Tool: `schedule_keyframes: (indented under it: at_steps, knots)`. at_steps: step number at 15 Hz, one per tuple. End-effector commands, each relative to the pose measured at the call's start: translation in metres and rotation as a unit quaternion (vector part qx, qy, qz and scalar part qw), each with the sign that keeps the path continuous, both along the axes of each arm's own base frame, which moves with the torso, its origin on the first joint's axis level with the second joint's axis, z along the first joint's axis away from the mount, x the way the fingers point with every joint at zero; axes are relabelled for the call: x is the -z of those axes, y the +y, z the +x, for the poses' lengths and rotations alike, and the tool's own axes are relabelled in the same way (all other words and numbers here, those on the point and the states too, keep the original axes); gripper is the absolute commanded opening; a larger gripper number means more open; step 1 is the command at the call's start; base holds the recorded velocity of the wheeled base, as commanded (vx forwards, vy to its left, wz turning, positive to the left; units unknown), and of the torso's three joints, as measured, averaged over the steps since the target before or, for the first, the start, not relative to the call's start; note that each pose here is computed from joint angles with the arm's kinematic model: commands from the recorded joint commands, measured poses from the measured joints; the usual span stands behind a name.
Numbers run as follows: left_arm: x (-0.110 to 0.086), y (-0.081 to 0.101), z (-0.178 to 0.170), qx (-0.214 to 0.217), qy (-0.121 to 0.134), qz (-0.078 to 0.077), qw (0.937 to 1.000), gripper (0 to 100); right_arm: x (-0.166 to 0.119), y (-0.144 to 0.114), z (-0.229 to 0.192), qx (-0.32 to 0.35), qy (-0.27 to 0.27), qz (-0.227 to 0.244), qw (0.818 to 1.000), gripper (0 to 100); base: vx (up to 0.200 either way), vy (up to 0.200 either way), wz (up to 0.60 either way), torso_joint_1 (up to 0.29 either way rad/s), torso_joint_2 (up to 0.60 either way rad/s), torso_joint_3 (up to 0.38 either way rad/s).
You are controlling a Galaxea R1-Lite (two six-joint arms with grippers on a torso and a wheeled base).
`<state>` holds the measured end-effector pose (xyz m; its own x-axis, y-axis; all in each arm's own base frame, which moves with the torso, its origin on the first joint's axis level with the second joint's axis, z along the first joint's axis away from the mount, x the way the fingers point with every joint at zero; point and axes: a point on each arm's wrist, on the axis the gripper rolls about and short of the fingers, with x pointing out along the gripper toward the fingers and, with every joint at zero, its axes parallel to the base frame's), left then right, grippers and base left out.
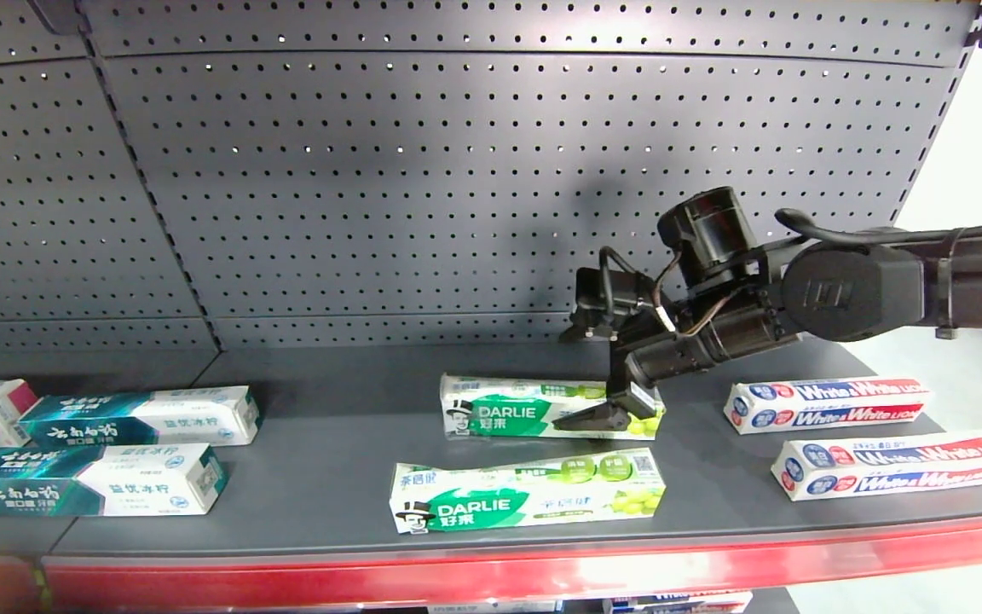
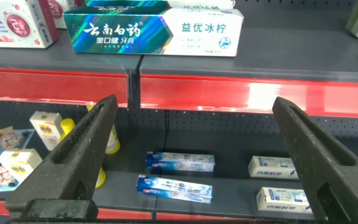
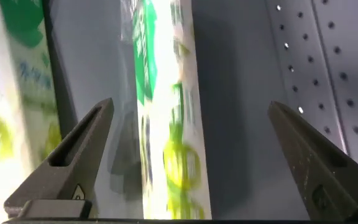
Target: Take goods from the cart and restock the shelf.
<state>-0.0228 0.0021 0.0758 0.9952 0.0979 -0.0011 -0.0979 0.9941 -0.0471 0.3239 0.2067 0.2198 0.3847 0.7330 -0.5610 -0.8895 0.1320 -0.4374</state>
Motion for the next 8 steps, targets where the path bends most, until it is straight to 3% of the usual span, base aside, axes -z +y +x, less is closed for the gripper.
schedule_keyframes:
  at_steps: [1,8]
  knots:
    - [0.0,0.0,0.0,0.0,0.0,0.0,1.0,100,-0.016,-0.018,-0.011,0.01,-0.016,0.008,1.0,100,0.0,0.0,0.0,0.0,0.0,0.0]
    - [0.0,0.0,0.0,0.0,-0.001,0.0,1.0,100,-0.058,-0.082,-0.043,0.069,-0.064,0.033,0.995,100,0.0,0.0,0.0,0.0,0.0,0.0]
